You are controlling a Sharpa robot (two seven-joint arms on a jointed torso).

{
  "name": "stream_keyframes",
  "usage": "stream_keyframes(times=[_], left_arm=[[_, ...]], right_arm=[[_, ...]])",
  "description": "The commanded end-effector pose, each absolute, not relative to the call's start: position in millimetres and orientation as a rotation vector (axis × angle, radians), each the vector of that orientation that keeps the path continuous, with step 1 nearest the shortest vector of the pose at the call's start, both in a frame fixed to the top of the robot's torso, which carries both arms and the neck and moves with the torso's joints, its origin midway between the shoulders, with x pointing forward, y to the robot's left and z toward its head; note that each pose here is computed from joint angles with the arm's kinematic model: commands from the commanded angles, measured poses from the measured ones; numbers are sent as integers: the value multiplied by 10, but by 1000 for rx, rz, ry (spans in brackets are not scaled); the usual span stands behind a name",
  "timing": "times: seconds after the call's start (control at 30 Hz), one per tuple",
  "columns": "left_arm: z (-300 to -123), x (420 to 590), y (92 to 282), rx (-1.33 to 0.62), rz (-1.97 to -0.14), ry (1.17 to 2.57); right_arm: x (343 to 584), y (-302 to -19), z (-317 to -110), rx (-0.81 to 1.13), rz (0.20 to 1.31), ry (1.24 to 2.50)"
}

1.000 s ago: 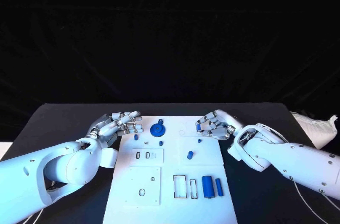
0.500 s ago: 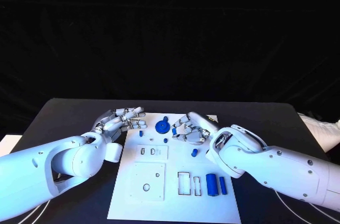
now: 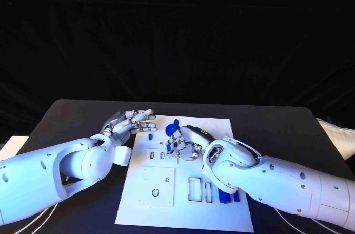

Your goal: Assemble the parts on the task board

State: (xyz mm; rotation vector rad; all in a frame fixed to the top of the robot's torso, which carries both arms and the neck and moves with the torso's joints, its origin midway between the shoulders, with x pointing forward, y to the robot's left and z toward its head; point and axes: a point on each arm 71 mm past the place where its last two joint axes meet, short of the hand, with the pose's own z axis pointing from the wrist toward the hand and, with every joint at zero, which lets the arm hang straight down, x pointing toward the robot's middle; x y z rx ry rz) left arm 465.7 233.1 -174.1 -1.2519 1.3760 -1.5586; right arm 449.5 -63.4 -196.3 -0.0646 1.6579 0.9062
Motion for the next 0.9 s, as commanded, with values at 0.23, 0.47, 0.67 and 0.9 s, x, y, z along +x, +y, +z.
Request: stream_keyframes(times=[0.23, 0.47, 0.67, 0.9], left_arm=[[-1726, 4650, 2291, -1236, -1584, 1381], [-1726, 4650, 2285, -1236, -1586, 1382], [-1726, 4649, 2281, -1236, -1587, 1383], [-1726, 4647, 2279, -1236, -1588, 1384]], right_arm=[[4471, -567, -2076, -127, 833, 1731], [4461, -544, -2107, -147, 820, 1744], [4455, -544, -2126, -173, 797, 1752], [4455, -557, -2133, -203, 764, 1745]])
